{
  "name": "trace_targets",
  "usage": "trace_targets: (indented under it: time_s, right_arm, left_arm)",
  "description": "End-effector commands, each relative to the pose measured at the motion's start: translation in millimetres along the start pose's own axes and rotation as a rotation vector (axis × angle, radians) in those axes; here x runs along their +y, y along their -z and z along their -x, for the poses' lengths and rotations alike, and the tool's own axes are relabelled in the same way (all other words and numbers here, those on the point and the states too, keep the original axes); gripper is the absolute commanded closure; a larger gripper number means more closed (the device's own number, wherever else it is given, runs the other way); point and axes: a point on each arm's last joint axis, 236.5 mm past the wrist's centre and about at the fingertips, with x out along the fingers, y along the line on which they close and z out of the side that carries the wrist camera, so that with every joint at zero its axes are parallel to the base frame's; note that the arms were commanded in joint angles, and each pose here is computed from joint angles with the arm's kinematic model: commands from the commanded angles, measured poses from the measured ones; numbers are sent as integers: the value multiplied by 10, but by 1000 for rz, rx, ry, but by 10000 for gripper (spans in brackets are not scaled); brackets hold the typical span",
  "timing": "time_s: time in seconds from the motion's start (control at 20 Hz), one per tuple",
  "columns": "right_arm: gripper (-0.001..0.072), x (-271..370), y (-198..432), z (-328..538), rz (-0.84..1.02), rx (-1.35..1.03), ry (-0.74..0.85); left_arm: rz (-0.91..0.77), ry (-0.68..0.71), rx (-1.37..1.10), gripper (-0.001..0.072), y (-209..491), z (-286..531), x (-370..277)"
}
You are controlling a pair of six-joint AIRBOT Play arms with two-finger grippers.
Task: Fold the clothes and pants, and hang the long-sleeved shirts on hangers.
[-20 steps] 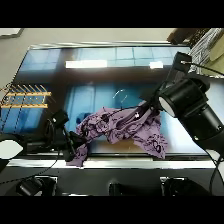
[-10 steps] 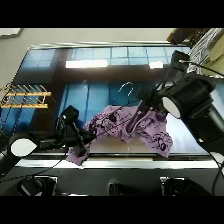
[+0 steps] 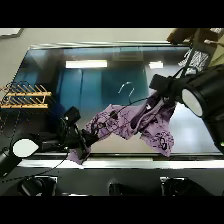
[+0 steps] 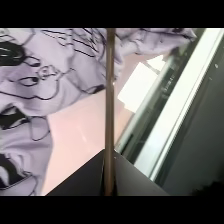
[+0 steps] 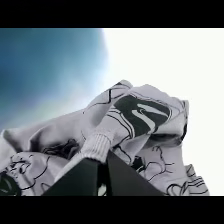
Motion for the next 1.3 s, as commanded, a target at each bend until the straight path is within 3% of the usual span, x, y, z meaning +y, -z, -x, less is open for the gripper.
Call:
trace_targets:
  time_s: [0.0,0.2,0.4,1.25]
  right_arm:
    - [674,-57,-35,-65,67,-7,57]
    - [674,290,170,-65,95,65,-72]
    - [674,431,353,39,164,88,-96]
    - [674,-16,175,455,134,43,-65]
  left_arm:
    - [-56,47,13,681,26,-36,-187]
    - [-85,1,-58,679,-145,-47,-100]
    - [-101,-23,-89,679,-223,-90,-26]
    - [-61,58,-108,679,-259,-228,-156]
